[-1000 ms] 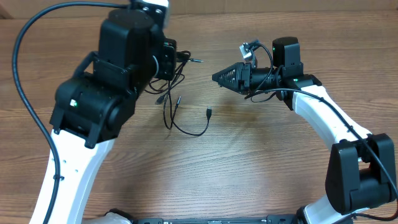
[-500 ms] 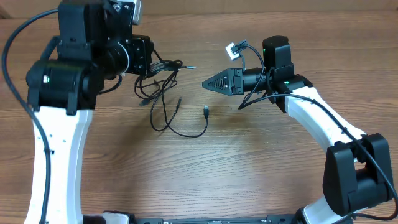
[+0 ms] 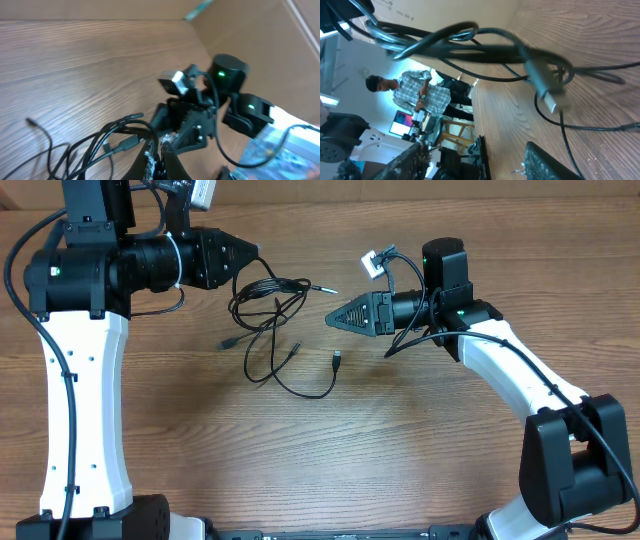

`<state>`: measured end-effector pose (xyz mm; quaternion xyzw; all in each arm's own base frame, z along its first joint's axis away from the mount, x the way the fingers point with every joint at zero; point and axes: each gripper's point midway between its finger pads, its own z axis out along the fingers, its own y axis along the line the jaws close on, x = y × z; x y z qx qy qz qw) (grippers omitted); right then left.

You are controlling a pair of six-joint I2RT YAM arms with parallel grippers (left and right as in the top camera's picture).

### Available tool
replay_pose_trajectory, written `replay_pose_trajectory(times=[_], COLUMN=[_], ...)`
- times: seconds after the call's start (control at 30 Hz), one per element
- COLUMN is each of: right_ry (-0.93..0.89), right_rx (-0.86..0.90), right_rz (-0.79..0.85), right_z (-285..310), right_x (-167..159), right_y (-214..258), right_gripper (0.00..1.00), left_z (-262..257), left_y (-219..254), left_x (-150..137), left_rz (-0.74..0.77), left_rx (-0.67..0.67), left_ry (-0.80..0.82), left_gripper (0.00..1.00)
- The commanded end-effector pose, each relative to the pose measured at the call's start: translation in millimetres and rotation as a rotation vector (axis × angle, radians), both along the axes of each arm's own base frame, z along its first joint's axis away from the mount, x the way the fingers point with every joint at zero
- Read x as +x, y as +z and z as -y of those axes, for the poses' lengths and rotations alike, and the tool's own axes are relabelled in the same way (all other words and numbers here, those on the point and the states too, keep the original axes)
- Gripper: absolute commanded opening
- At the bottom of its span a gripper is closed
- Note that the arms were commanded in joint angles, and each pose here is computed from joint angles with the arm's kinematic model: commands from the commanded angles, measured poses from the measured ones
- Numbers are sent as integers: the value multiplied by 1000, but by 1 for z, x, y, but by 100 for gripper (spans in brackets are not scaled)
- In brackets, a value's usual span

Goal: Untangle cables

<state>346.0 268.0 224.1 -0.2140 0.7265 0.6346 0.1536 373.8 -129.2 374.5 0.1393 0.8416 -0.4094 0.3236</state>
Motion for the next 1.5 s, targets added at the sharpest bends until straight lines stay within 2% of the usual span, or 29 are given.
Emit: replay_pose_trajectory(times=[0.0,0.17,0.27,0.33,0.43,0.47,0.5,0.57,0.6,0.63,0.7,0.83,0.97,1.2,1.33,1.47], right_ry=[22,21,7,-9,-46,-49,-49,-48,-49,-52,-48,-37,-35,-91,-156,-84], right_rx=[20,38,44,44,35,34,35,35,35,34,34,28,24,29,34,56], right_rz=[0,-76,-117,-114,-161,-168,-171,-171,-170,-169,-175,-176,-175,-208,-280,-277], right_z=[0,-1,-2,-1,2,3,4,4,4,4,3,-5,-8,10,29,29], right_x=[-8,-7,-4,0,6,7,7,7,7,8,7,2,1,15,28,17], right_y=[12,21,25,26,25,24,24,24,24,24,24,23,23,23,23,28], right_gripper=[63,66,62,57,56,56,56,56,56,56,56,49,41,47,47,47], left_z=[11,12,17,-3,-53,-57,-52,-34,-32,-37,-46,-14,-3,0,-1,6], left_y=[15,8,18,22,21,26,41,69,71,66,45,47,51,50,48,38], left_x=[-7,-4,-9,9,38,36,28,13,14,22,31,17,15,8,6,6], left_rz=[82,72,17,-46,-263,-301,-276,-104,-57,-60,-183,-148,-115,-4,-36,-116], left_rx=[-55,-58,-167,-198,-312,-368,-421,-443,-424,-399,-379,-362,-356,-311,-323,-312], left_ry=[-119,-136,-165,-36,291,288,197,-25,-41,13,155,20,-21,-102,-96,-59], left_gripper=[4,4,4,4,4,4,4,4,4,4,4,4,4,4,4,4])
